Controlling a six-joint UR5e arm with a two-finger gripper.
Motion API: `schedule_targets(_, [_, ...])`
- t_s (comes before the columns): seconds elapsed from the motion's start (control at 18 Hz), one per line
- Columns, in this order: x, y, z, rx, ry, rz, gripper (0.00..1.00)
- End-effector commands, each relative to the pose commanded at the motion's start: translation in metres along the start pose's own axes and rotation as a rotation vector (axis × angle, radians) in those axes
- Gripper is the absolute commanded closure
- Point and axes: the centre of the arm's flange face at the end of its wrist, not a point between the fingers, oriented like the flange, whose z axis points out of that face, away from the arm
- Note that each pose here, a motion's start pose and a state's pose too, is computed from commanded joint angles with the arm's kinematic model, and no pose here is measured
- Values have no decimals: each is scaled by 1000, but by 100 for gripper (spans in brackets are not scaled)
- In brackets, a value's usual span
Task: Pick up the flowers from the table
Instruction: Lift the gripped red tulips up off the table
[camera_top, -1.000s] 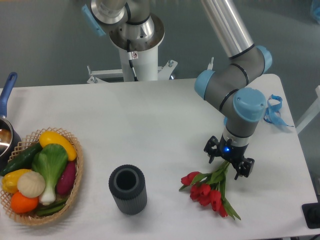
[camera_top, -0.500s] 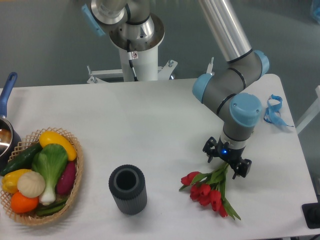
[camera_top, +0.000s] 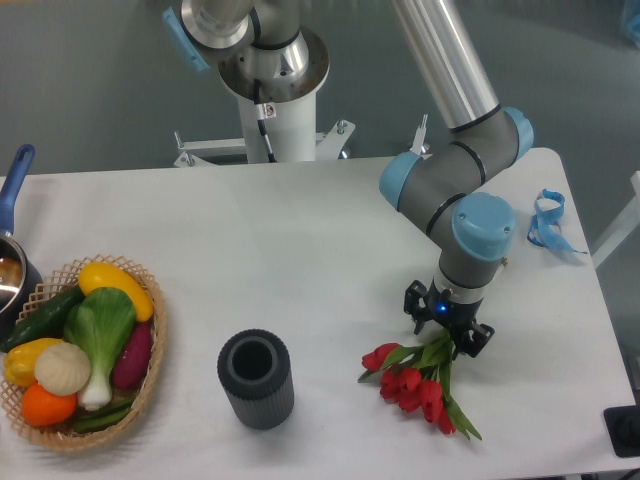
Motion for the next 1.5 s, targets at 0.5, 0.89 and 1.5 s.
schedule_targets(0.5, [-19, -3, -43, 25, -77, 1, 87])
schedule_targets(0.89, [3, -43, -170, 366, -154, -64, 85])
schedule_targets(1.5, [23, -68, -271, 818, -59, -149, 85])
